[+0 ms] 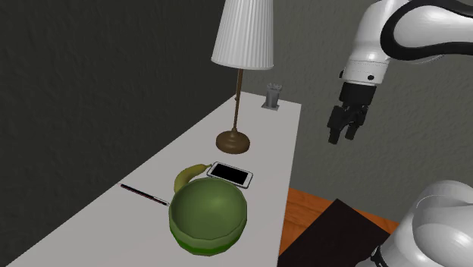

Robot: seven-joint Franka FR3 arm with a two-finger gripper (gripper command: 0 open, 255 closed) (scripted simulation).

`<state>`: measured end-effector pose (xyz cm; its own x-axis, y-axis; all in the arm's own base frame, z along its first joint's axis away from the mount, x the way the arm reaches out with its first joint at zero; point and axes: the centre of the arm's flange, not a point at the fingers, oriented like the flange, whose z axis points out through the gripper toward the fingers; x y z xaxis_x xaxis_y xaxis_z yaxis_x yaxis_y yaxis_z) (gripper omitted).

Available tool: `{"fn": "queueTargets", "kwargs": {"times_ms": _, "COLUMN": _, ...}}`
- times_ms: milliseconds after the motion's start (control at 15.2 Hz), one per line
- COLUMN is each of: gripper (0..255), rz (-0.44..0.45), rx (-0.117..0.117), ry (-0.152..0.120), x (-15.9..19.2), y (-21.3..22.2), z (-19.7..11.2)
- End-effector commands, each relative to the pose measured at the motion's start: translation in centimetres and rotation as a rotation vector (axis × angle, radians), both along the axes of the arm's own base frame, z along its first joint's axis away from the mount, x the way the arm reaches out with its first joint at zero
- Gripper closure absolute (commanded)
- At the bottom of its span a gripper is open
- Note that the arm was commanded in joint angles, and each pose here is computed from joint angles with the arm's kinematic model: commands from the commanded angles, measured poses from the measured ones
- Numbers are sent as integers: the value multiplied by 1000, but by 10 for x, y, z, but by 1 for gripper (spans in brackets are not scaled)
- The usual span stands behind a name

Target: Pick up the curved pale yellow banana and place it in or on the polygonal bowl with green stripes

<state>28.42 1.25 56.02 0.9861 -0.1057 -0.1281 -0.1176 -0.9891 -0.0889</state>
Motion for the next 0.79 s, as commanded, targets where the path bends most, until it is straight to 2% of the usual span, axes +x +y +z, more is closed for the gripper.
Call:
{"fn": "queueTargets", "kwargs": {"times_ms": 0, "gripper": 0, "rz": 0, "rx": 0, "ry": 0, "x": 0, "y": 0, "z": 0}}
{"fn": "queueTargets", "kwargs": {"times_ms": 726, "gripper": 0, "rz": -98, "rx": -51, "ry": -28, "x": 56, "y": 134, "z": -32}}
